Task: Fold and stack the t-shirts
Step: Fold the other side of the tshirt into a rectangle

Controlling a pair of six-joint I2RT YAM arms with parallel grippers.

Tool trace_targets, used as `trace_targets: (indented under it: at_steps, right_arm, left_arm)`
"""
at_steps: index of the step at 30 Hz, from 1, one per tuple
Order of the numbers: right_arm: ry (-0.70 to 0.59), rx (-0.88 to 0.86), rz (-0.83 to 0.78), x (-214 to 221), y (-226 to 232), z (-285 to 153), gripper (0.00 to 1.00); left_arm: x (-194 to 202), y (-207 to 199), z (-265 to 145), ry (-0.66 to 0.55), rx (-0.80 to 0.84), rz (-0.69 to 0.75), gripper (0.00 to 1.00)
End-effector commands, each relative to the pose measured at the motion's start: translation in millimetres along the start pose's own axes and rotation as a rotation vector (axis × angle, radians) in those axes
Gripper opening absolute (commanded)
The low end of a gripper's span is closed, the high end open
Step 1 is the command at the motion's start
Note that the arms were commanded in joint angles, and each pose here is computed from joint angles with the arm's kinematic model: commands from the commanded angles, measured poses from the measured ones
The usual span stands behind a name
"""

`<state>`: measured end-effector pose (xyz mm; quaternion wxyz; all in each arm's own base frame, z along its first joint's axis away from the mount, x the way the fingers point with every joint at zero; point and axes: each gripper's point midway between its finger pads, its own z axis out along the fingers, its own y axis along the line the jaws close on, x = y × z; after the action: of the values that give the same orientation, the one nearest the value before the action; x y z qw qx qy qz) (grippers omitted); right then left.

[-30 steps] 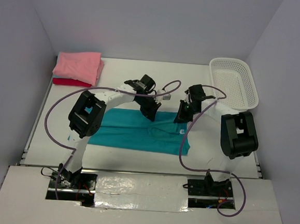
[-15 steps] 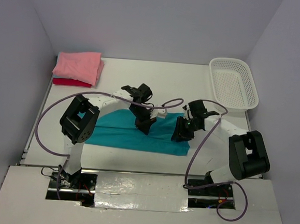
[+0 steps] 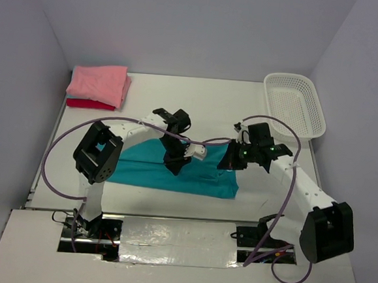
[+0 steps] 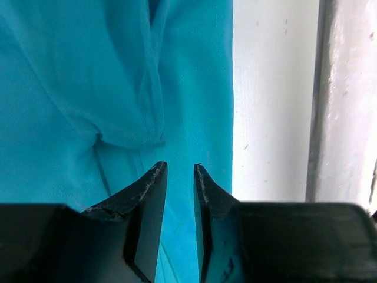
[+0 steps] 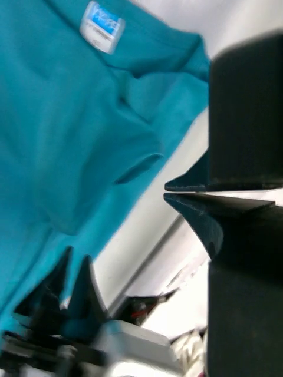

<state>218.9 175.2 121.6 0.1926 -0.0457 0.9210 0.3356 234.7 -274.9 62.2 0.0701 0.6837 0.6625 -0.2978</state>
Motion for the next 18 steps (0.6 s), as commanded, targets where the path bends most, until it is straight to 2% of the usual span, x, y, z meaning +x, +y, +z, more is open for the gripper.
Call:
trace_targets:
  at_steps: [1,3,7,13,18]
  right_arm:
    - [-0.04,0.043,0.029,-37,-8,25,0.02]
    - [-0.055,0.054,0.03,-56,-9,39,0.0]
    - [0.035,0.033,0.023,-50,-5,74,0.0]
    - [0.147,0.021,0.04,4,-7,96,0.0]
    - [0.146,0.004,0.072,36,-5,95,0.0]
  left_arm:
    - [-21,3,-27,-0.077,-0.056,-0.002,0.36]
    - [-21,11,-43,-0.145,-0.061,-0.055,0.35]
    - [-12,32,-82,-0.254,-0.122,-0.204,0.35]
    - [37,51,-119,-0.304,-0.252,-0.366,0.35]
    - [76,55,-140,-0.322,-0.352,-0.471,0.35]
